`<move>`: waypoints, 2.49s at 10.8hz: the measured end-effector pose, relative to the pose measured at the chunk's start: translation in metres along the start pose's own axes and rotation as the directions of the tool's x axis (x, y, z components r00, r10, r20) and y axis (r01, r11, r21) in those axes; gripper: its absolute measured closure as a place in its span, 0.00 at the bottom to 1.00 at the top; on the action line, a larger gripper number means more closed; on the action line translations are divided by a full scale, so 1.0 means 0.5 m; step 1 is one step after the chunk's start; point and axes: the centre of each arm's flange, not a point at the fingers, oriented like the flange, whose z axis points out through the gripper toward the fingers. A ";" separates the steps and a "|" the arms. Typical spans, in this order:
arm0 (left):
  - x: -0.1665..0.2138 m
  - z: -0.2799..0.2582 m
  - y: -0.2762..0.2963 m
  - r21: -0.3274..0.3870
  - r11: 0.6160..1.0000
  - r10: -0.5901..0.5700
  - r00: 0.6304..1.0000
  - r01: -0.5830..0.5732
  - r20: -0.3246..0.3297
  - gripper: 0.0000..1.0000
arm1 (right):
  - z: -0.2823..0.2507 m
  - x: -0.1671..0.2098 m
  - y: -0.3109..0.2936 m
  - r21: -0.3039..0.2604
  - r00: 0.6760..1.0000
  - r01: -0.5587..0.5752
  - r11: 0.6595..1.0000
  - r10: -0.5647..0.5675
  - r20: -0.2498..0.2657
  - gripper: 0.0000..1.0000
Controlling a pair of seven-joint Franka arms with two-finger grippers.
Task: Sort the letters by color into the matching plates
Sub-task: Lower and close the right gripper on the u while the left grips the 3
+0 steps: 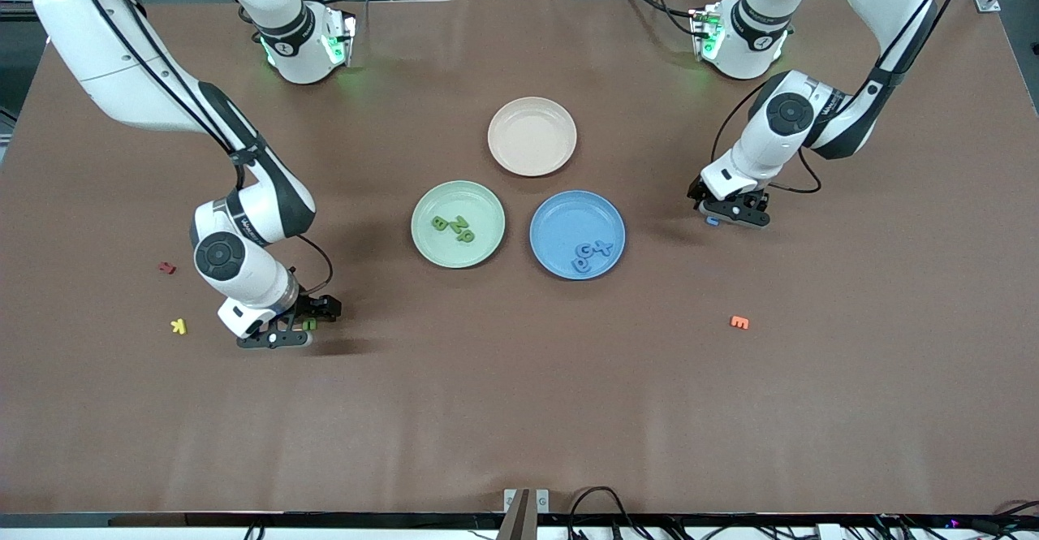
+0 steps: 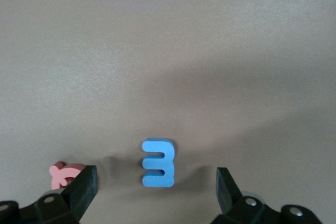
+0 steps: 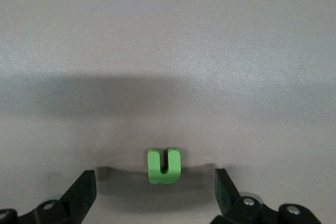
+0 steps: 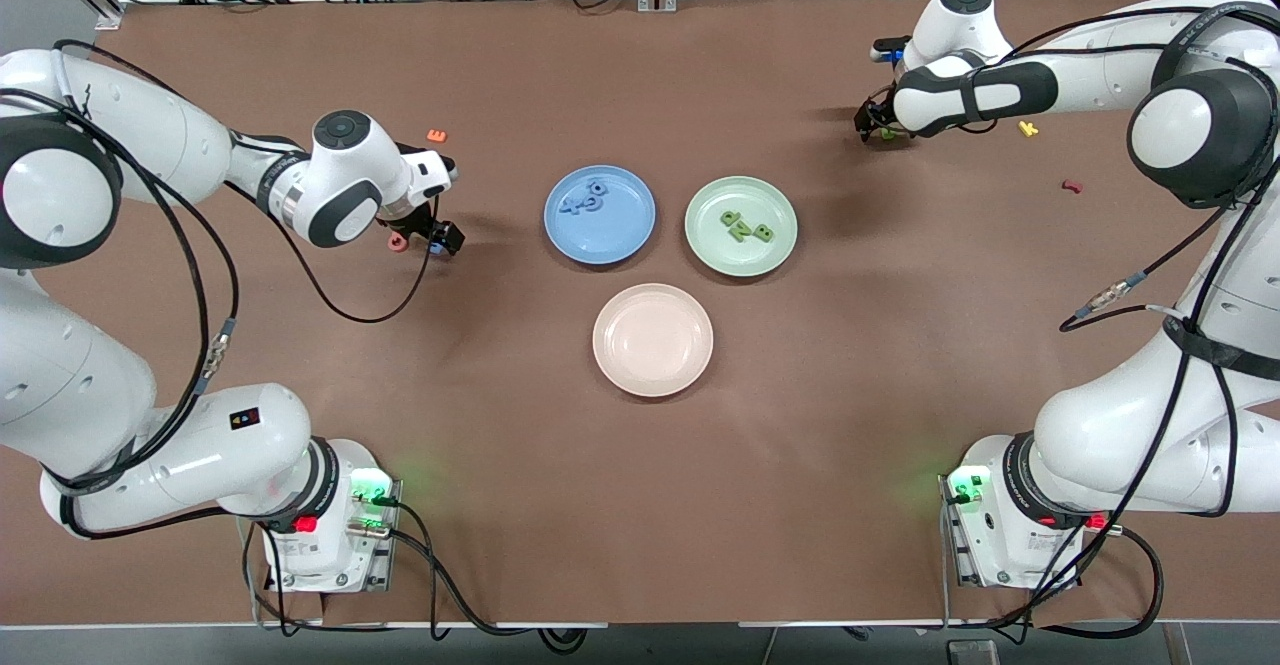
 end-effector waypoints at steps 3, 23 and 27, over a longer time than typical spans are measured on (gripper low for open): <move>-0.003 0.007 0.007 -0.006 1.000 -0.015 1.000 0.015 0.008 0.00 | 0.005 -0.002 -0.001 0.003 1.000 0.000 1.000 0.000 0.000 0.00; 0.004 0.012 0.000 -0.011 1.000 0.016 1.000 -0.016 0.008 0.43 | -0.011 0.008 0.013 -0.001 1.000 -0.006 1.000 0.006 -0.018 0.74; 0.010 0.006 0.001 -0.009 1.000 0.018 1.000 -0.018 -0.004 0.73 | -0.014 0.010 0.012 -0.001 1.000 -0.017 1.000 0.017 -0.022 0.74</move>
